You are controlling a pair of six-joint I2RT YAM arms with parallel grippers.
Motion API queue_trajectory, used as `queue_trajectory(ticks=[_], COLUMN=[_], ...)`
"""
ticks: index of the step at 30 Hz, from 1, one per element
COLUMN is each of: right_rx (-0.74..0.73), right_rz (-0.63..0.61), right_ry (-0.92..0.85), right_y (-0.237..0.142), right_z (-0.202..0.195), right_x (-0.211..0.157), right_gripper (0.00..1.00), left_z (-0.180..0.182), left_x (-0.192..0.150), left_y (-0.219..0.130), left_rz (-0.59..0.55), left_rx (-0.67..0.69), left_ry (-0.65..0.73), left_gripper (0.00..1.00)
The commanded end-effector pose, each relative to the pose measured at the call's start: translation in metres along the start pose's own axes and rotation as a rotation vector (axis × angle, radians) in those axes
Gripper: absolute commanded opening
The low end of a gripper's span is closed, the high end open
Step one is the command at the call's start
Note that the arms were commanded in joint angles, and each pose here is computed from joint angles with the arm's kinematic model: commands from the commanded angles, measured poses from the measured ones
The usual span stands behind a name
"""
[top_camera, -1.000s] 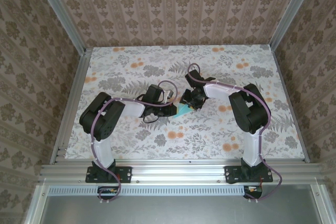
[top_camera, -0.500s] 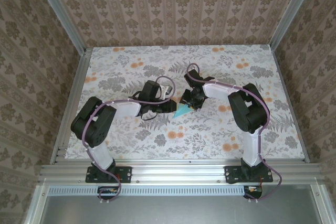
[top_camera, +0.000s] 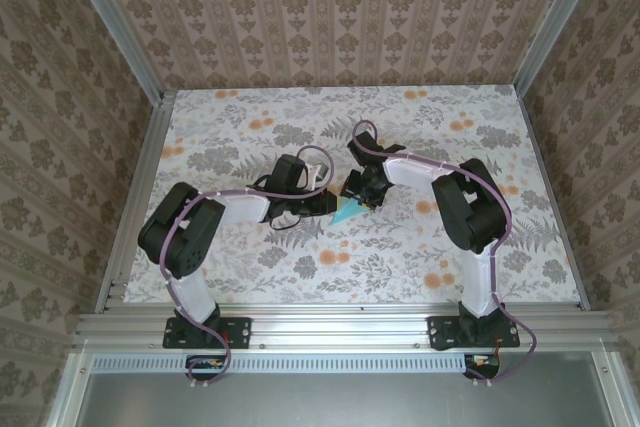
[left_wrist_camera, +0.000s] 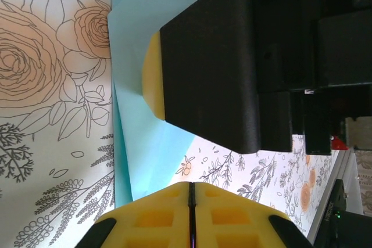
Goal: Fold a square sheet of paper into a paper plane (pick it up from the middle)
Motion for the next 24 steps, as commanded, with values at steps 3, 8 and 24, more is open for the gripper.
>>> queue_trajectory(ticks=[3,8,24], right_rx=[-0.435,-0.446,-0.451], right_rz=[0.192,0.193,0.191], right_ry=[0.044,0.047,0.075], right_y=[0.081,0.081,0.081], right_z=[-0.091,-0.092,-0.091], right_x=[-0.046,-0.046,-0.046], right_gripper=[0.5,0.5,0.49], left_z=[0.004,0.003,0.019], left_x=[-0.005,-0.007,-0.015], left_y=[0.007,0.013,0.023], left_rz=[0.023,0.042,0.079], left_rx=[-0.007,-0.021,0.052], left_ry=[-0.015,-0.013,-0.022], left_gripper=[0.08,0.08,0.08])
Point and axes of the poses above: each hand's point on the last joint's axis, 136 mm out from that joint toward the fingers, its own y axis out along the fingers, its own z axis along the line the jaws close on, x = y × z, the point moved 8 cm from there along -y, back along the fingers, and after that the axes turned 5 degrees about -y, right-handed, at the moved point
